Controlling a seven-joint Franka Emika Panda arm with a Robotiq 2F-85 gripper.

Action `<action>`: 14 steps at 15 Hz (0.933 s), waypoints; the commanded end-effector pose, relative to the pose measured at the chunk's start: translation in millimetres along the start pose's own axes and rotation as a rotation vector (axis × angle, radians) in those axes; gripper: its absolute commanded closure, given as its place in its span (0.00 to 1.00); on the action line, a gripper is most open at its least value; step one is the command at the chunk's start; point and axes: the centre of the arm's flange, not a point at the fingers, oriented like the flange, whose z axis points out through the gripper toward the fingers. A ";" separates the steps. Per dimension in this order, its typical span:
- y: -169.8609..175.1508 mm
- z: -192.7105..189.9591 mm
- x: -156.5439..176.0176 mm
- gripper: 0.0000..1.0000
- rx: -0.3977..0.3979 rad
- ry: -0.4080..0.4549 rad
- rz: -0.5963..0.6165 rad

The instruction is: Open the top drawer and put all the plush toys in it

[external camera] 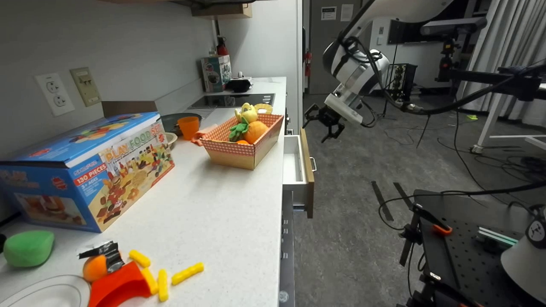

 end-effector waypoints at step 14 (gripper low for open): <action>-13.6 79.1 -3.0 0.00 -0.280 -0.132 -0.084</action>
